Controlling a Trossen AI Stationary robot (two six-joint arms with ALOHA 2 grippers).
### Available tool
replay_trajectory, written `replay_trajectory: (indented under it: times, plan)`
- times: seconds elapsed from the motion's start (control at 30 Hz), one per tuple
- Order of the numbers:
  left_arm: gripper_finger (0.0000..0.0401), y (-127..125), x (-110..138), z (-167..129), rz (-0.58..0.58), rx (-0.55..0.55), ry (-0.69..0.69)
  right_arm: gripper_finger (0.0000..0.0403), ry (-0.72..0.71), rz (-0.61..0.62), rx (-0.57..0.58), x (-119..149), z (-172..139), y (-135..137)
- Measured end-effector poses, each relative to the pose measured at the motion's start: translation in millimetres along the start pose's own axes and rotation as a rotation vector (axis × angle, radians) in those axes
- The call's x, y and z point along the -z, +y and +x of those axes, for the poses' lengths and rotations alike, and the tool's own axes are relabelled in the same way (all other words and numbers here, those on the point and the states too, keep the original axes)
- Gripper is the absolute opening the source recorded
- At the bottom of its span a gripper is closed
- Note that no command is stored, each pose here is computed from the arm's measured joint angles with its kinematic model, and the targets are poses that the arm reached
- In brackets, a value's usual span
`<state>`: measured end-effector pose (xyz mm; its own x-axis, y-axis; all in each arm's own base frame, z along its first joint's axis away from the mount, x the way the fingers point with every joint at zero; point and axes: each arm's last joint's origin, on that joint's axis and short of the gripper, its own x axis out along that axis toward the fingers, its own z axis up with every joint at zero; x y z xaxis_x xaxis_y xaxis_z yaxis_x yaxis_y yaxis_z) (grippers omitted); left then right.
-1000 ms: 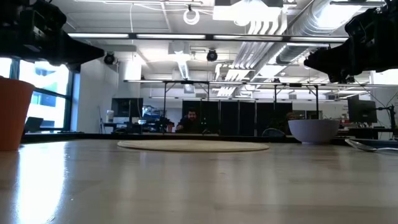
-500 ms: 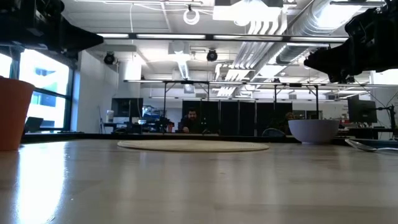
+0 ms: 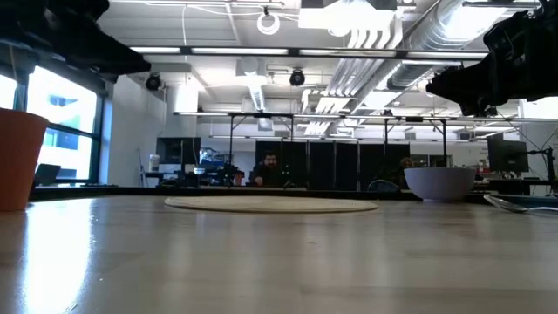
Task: Pick & Place Utensil
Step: Put the orange cup on the top right of the table mat
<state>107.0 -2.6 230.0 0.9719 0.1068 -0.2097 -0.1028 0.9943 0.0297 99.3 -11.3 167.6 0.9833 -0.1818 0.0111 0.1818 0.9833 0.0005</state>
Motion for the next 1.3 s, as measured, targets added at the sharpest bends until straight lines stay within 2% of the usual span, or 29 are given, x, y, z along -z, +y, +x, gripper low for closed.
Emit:
replay_trajectory:
  times: [0.13, 0.27, 0.43, 0.53, 0.6, 0.73, 0.83, 1.07, 1.3]
  plan:
    - [0.0149, -1, -19, 5, -0.083, 0.003, 0.102, 0.0116, 0.000, 0.000, 0.000, 0, 0, 0]
    - [0.0152, -3, -37, 13, -0.242, -0.022, 0.199, 0.0116, 0.000, 0.000, 0.000, 0, 0, 0]
    - [0.0152, -4, -51, 14, -0.406, -0.089, 0.493, 0.0116, 0.000, 0.000, 0.000, 0, 0, 0]
    - [0.0152, -7, -63, 14, -0.472, -0.055, 0.649, 0.0116, 0.000, 0.000, 0.000, 0, 0, 0]
    - [0.0152, -12, -71, 17, -0.512, -0.007, 0.701, 0.0116, 0.000, 0.000, 0.000, 0, 0, 0]
    - [0.0152, -29, -75, 23, -0.534, 0.073, 0.779, 0.0116, 0.000, 0.000, 0.000, 0, 0, 0]
    - [0.0152, -43, -70, 25, -0.549, 0.077, 0.860, 0.0116, 0.000, 0.000, 0.000, 0, 0, 0]
    - [0.0152, -62, -65, 12, -0.592, -0.086, 0.978, 0.0116, 0.000, 0.000, 0.000, 0, 0, 0]
    - [0.0153, -68, -61, 11, -0.527, -0.192, 0.963, 0.0116, 0.001, 0.000, 0.000, 0, 0, 0]
